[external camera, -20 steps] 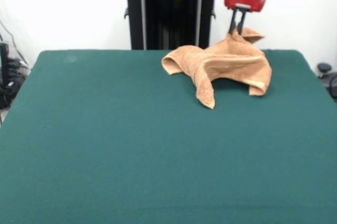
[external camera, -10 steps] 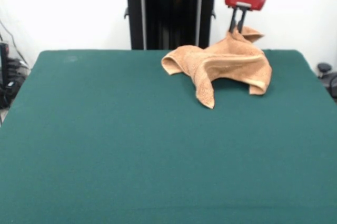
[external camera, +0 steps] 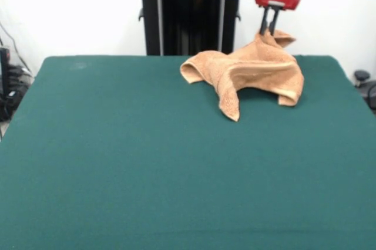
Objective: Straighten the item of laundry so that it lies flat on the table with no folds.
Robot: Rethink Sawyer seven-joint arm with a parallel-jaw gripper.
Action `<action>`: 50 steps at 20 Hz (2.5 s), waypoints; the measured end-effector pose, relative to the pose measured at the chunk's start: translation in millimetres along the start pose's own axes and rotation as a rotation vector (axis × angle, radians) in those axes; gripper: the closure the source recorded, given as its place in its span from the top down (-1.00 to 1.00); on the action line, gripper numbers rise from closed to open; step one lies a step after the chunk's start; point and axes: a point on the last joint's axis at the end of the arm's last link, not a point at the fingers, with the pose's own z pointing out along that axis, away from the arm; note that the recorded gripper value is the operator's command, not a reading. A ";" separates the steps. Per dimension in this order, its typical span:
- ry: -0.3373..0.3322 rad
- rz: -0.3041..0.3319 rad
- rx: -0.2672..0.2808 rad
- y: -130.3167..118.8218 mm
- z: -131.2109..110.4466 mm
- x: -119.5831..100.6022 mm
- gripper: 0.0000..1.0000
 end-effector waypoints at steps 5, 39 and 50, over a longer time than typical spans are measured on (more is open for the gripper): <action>-0.003 -0.009 -0.002 3.9 -1.1 2.8 -1.00; -0.049 0.124 -0.018 -3.7 -24.3 -48.0 1.00; -0.073 0.241 0.011 -65.0 -18.8 -124.7 1.00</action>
